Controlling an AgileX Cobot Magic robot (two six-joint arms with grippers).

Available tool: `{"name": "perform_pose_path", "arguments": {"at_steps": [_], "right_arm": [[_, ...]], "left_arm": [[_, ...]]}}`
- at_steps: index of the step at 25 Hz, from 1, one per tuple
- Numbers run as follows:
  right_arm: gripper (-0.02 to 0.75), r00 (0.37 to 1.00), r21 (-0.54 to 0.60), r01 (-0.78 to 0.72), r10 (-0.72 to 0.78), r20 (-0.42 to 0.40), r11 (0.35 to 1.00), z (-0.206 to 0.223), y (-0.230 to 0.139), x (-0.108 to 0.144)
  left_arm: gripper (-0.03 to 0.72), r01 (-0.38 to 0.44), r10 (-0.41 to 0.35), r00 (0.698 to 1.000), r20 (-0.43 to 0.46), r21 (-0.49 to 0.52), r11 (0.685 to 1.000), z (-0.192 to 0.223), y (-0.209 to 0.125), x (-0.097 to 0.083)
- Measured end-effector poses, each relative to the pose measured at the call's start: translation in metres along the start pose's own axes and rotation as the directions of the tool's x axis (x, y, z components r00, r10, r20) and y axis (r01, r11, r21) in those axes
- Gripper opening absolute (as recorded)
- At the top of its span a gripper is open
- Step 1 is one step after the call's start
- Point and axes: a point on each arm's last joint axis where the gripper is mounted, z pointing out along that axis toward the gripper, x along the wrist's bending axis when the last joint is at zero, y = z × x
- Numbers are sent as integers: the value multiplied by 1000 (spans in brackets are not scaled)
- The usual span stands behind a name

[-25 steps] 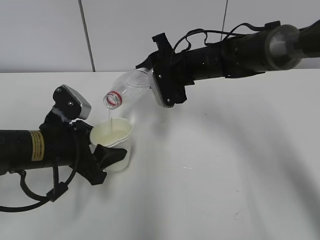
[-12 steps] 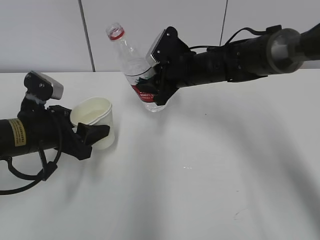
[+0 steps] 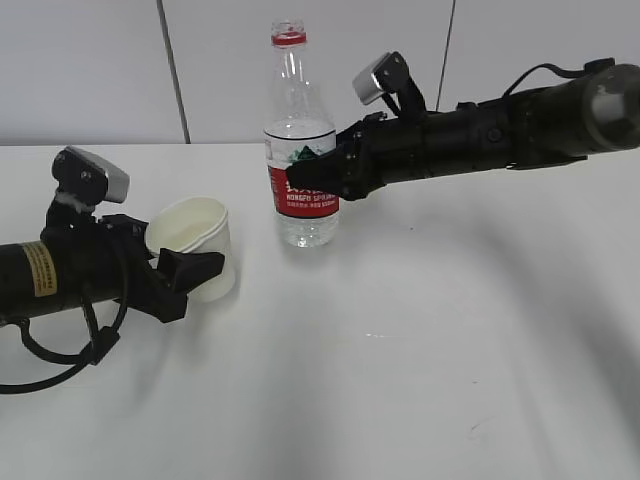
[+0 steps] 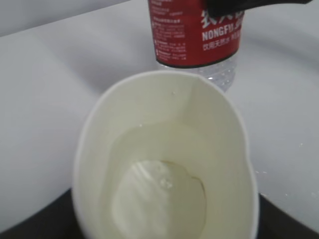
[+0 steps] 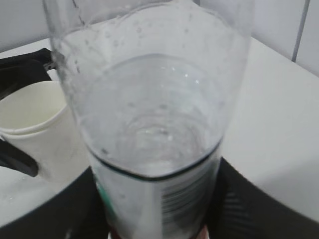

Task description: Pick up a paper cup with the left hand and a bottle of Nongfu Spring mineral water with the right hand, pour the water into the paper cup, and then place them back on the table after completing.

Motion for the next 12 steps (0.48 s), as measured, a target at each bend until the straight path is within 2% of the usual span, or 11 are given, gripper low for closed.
{"name": "perform_pose_path", "arguments": {"at_steps": [4,8,12], "right_arm": [[368,999,-5,-19,19,-41,1000,-12,-12,-1],[368,997,32,38,-36,-62,999,-16,-22,1],[368,988,17,114,-111,-107,993,-16,-25,6]], "left_arm": [[412,9,-8,1000,16,-17,1000,2,-2,-1],[412,2,-1,1000,31,-16,1000,3,-3,-2],[412,0,1,998,60,-8,1000,8,-6,-9]]}}
